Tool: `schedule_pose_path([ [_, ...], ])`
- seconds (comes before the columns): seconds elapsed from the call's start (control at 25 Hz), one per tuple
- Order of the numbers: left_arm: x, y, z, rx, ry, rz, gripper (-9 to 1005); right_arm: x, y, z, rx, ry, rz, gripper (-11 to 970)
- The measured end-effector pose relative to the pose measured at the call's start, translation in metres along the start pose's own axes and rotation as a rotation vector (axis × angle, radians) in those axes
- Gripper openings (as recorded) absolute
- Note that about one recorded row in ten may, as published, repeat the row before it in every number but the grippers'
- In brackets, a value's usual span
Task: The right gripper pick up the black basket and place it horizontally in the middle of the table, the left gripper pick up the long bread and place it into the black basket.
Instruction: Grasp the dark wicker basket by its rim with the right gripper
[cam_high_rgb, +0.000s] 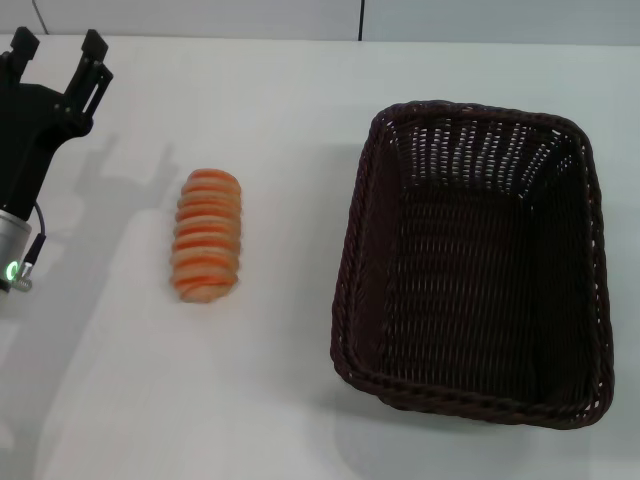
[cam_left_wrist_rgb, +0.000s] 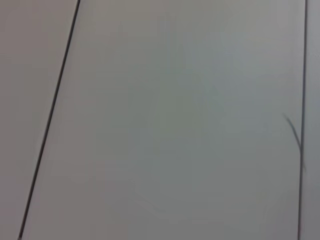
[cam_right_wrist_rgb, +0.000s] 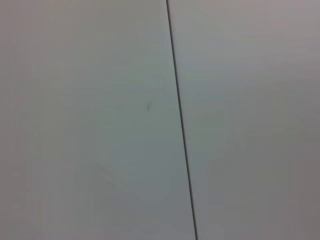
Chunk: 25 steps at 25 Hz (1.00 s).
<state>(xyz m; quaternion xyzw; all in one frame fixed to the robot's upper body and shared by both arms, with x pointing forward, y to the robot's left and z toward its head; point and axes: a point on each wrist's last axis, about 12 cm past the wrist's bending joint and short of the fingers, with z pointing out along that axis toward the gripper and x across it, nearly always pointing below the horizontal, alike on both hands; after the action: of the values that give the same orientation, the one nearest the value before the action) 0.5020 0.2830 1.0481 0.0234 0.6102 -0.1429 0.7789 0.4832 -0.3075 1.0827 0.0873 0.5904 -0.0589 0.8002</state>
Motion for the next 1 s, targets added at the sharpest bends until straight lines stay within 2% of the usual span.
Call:
schedule_pose_path([
  [0.32,0.002,0.004,-0.011,-0.029,0.013,-0.003,797,0.001,0.003,0.003,-0.013,0.009,0.002,668],
  [0.76,0.003,0.005,-0.013,-0.034,0.019,0.004,797,-0.002,0.007,0.011,-0.025,0.027,0.014,668],
  [1.0,0.002,0.004,-0.009,-0.028,0.016,0.005,798,-0.02,0.014,0.015,-0.042,0.092,-0.039,669],
])
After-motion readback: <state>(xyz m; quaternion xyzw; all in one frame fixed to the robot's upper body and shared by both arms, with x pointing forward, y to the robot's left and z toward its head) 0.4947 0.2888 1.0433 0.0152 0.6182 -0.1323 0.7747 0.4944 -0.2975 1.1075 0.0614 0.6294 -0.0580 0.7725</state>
